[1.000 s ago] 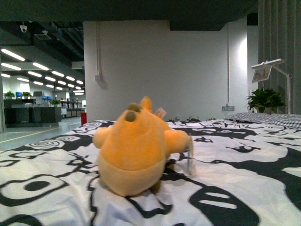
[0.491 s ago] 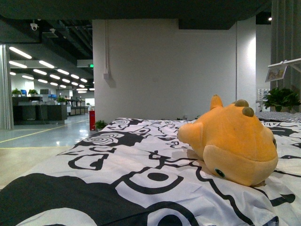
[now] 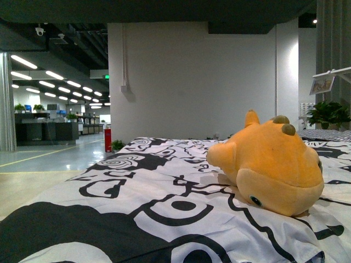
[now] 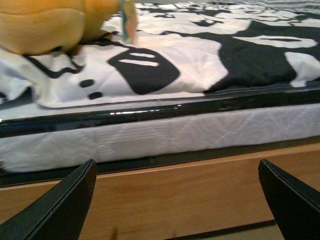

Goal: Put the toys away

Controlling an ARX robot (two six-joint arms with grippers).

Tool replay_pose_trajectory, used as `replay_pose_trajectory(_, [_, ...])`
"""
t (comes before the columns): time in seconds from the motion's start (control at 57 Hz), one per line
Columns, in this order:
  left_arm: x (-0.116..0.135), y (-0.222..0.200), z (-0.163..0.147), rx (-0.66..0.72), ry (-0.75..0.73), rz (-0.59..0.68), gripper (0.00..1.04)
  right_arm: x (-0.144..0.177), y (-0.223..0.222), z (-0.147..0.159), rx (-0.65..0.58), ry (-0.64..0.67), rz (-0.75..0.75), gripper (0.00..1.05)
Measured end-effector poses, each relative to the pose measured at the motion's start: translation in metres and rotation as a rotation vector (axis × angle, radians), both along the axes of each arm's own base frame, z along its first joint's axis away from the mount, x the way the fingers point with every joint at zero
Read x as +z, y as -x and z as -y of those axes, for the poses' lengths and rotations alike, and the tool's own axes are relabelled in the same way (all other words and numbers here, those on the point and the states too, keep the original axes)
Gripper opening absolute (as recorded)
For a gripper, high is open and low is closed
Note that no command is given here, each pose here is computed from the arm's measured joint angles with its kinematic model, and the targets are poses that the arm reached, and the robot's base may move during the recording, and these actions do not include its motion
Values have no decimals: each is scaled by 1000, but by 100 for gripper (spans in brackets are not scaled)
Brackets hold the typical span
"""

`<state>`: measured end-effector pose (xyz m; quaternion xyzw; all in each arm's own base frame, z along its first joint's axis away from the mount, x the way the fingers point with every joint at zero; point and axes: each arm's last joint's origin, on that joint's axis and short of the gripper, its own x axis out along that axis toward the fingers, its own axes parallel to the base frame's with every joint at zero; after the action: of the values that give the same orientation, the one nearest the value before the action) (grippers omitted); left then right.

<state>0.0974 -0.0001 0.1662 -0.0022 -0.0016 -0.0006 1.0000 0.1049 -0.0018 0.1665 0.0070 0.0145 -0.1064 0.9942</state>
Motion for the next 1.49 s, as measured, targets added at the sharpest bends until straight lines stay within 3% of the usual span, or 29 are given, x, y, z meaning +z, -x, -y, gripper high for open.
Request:
replay_pose_trajectory(0.404, [0, 0, 0, 0, 0, 0, 99, 33, -38, 12, 73, -29, 80, 98])
replay_pose_trajectory(1.0, [0, 0, 0, 0, 0, 0, 99, 79, -140, 6, 45, -3, 161, 98])
replay_pose_trajectory(1.492, [0, 0, 0, 0, 0, 0, 99, 112, -161, -14, 55, -15, 193, 98])
